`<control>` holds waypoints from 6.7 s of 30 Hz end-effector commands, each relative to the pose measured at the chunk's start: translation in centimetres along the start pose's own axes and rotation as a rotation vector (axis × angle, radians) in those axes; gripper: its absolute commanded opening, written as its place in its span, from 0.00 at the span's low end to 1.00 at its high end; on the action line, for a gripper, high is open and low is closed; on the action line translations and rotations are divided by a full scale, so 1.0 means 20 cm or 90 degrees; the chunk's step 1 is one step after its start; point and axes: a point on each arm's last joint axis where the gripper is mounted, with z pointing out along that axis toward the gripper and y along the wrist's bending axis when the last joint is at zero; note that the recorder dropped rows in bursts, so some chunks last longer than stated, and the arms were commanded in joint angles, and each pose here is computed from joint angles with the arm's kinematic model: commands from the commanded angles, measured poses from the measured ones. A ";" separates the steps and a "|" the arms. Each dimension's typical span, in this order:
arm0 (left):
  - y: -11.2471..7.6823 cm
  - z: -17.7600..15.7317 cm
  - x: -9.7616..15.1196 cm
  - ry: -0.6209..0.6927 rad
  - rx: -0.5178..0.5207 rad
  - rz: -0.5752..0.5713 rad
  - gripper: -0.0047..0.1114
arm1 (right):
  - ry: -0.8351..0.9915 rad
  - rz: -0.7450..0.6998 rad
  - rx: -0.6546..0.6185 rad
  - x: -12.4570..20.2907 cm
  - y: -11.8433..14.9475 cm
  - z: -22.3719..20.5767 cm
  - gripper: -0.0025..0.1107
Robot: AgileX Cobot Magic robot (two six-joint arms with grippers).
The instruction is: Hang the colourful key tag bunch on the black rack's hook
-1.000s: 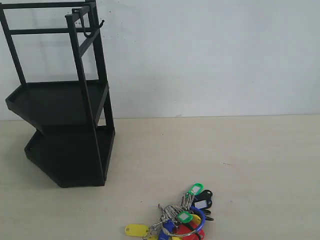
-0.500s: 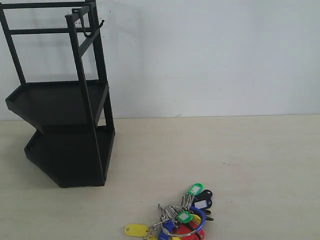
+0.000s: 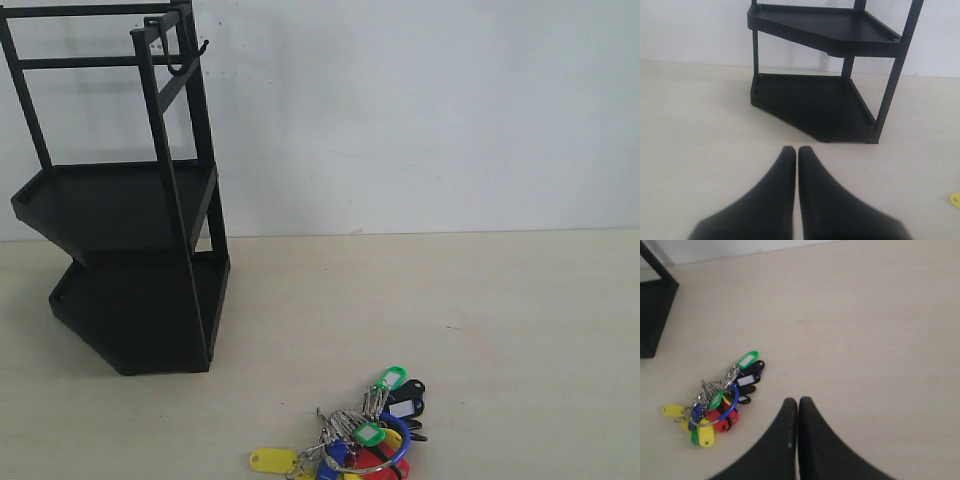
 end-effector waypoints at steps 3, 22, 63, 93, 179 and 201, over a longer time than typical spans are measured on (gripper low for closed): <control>0.00 0.00 0.00 -0.004 -0.003 0.005 0.08 | 0.106 -0.084 -0.205 0.00 0.16 0.16 0.02; 0.00 0.00 0.00 -0.004 -0.003 0.005 0.08 | 0.315 0.146 -0.369 0.36 0.27 0.97 0.38; 0.00 0.00 0.00 -0.004 -0.003 0.005 0.08 | 0.351 0.224 -0.264 0.47 0.23 1.24 0.38; 0.00 0.00 0.00 -0.004 -0.003 0.005 0.08 | 0.340 0.237 -0.246 0.45 0.24 1.26 0.38; 0.00 0.00 0.00 -0.004 -0.003 0.005 0.08 | 0.323 -0.099 -0.211 0.27 0.34 1.21 0.02; 0.00 0.00 0.00 -0.004 -0.003 0.005 0.08 | 0.337 -0.128 -0.234 0.28 0.35 1.20 0.35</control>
